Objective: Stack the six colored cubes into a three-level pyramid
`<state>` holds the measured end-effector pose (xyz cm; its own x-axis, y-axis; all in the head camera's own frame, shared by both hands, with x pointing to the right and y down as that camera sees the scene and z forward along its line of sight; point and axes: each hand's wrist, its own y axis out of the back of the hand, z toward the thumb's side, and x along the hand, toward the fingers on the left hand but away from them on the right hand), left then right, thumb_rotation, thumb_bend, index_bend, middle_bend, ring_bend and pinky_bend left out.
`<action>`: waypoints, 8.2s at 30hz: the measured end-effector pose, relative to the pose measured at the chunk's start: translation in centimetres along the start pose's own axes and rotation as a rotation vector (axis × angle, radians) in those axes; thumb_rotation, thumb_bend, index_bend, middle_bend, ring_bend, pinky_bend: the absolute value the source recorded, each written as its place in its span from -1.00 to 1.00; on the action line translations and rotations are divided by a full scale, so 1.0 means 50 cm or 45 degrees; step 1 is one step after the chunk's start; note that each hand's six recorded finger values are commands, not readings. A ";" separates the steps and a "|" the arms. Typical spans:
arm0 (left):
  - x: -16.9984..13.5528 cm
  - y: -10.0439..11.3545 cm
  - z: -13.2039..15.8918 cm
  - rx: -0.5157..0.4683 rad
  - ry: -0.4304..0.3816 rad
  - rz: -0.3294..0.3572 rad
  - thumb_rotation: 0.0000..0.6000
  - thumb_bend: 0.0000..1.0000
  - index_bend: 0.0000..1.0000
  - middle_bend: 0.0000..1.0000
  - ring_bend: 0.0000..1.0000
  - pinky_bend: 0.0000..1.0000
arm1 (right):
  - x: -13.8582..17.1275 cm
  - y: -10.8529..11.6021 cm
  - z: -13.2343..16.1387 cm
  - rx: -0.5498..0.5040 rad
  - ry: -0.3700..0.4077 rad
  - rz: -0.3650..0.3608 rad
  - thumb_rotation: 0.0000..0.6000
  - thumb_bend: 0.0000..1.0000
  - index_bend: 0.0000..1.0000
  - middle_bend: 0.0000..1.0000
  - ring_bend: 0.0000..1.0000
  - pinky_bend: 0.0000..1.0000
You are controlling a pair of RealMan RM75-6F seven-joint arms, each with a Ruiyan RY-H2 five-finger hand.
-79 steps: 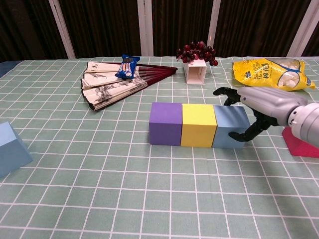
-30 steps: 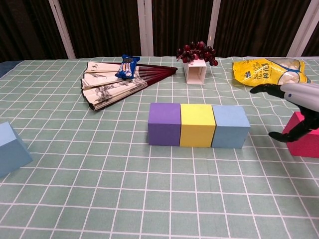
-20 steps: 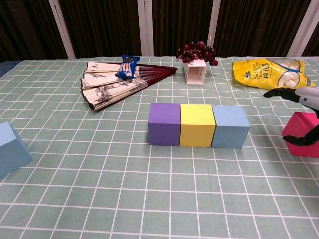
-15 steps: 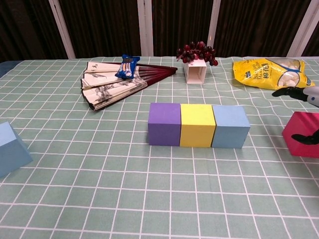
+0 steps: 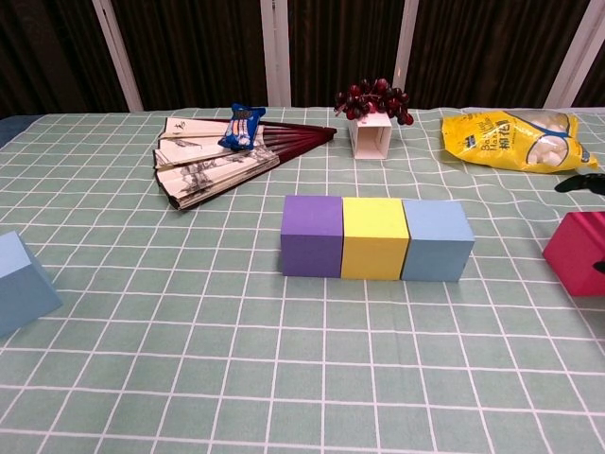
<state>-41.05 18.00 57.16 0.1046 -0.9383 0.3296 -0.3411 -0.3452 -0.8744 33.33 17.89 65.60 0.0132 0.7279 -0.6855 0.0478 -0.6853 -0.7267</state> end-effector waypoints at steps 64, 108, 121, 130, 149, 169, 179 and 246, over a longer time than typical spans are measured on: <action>0.012 -0.005 -0.008 -0.044 0.040 -0.029 1.00 -0.81 -1.00 -0.99 -0.99 -0.90 | 0.019 0.185 0.158 0.019 -0.008 -0.107 1.00 -0.24 -1.00 -0.30 -0.58 -1.00; 0.032 0.044 0.017 -0.042 -0.004 -0.007 1.00 -0.81 -1.00 -0.99 -0.99 -0.93 | 0.016 0.175 0.364 -0.029 -0.165 -0.012 1.00 -0.24 -1.00 -0.28 -0.58 -1.00; 0.034 0.047 0.012 -0.068 -0.001 0.016 1.00 -0.81 -1.00 -0.99 -0.99 -0.93 | 0.011 0.165 0.390 -0.085 -0.188 0.018 1.00 -0.24 -1.00 -0.28 -0.58 -1.00; 0.033 0.045 0.010 -0.077 0.000 0.015 1.00 -0.81 -1.00 -0.99 -0.99 -0.93 | 0.011 0.156 0.406 -0.085 -0.189 0.017 1.00 -0.24 -1.00 -0.28 -0.58 -1.00; 0.033 0.042 0.005 -0.113 0.004 0.000 1.00 -0.81 -1.00 -0.99 -0.99 -0.93 | 0.004 0.133 0.428 -0.055 -0.182 0.005 1.00 -0.24 -1.00 -0.28 -0.58 -1.00; 0.033 0.042 0.003 -0.122 0.007 -0.004 1.00 -0.81 -1.00 -0.99 -0.99 -0.93 | 0.000 0.120 0.432 -0.044 -0.199 0.018 1.00 -0.24 -1.00 -0.28 -0.58 -1.00; 0.032 0.043 0.003 -0.129 0.006 -0.006 1.00 -0.79 -1.00 -0.99 -0.99 -0.93 | 0.001 0.121 0.433 -0.045 -0.206 0.008 1.00 -0.24 -1.00 -0.28 -0.58 -1.00; 0.034 0.044 -0.001 -0.126 0.007 -0.006 1.00 -0.79 -1.00 -0.99 -0.99 -0.93 | -0.007 0.110 0.436 -0.061 -0.225 0.017 1.00 -0.24 -1.00 -0.28 -0.58 -1.00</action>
<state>-41.66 15.67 55.82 0.1017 -0.9364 0.3359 -0.4312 -0.3458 -0.8334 11.80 13.35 60.92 -0.1611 0.7008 -0.6950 0.0966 -0.6896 -0.7177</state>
